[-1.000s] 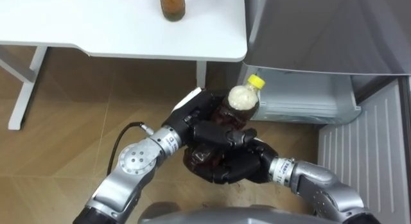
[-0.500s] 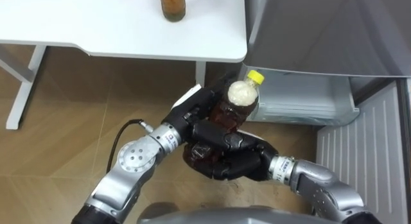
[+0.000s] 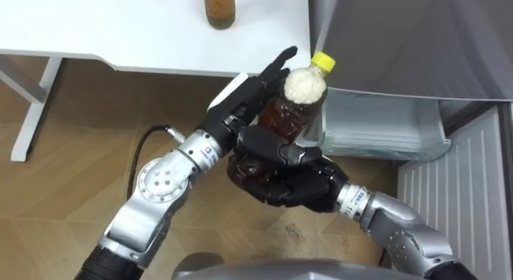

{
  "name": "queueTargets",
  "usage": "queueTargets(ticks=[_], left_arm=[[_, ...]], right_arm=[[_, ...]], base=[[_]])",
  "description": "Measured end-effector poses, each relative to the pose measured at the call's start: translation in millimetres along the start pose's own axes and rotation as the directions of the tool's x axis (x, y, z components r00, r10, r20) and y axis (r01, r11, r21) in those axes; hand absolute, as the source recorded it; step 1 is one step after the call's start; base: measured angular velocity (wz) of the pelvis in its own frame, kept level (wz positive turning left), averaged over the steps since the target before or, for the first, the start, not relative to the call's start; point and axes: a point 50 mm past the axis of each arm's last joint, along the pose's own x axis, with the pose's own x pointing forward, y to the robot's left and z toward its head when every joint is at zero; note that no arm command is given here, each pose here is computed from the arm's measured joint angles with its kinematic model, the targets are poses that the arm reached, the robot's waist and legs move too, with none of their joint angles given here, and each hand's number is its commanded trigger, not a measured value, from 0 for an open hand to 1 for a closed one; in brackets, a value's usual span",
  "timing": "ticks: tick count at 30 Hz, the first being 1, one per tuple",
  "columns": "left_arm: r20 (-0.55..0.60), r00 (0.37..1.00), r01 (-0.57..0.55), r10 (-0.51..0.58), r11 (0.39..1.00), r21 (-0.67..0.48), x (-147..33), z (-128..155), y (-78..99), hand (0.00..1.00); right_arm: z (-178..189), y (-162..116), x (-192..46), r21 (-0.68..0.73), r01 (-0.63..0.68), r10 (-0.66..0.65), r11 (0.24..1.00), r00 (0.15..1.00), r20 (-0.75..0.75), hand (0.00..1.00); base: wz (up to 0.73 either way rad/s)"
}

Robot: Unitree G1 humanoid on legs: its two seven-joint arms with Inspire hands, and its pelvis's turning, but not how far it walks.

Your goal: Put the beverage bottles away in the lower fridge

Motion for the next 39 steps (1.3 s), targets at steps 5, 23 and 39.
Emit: queueTargets(ticks=[5, 23, 39], left_arm=[[0.041, 0.999, -0.015, 0.015, 1.0, 0.016, 0.1, 10.2, 1.4, 0.0], [0.312, 0.906, -0.283, 0.286, 0.957, -0.057, -17.4, 55.8, 45.7, 0.0], [0.339, 0.836, -0.434, 0.431, 0.898, -0.071, -30.3, 59.9, 68.0, 0.0]], right_arm=[[2.7, -0.9, -0.8, -0.017, 0.005, -0.005, 1.0, 1.0, 0.021, 1.0], [-7.6, -11.9, -24.0, 0.024, 0.086, -0.086, 0.996, 0.996, -0.004, 1.0], [-10.3, -16.3, -36.8, 0.043, 0.135, -0.136, 0.99, 0.991, 0.012, 1.0]], base=[[0.0], [-0.01], [0.0]])
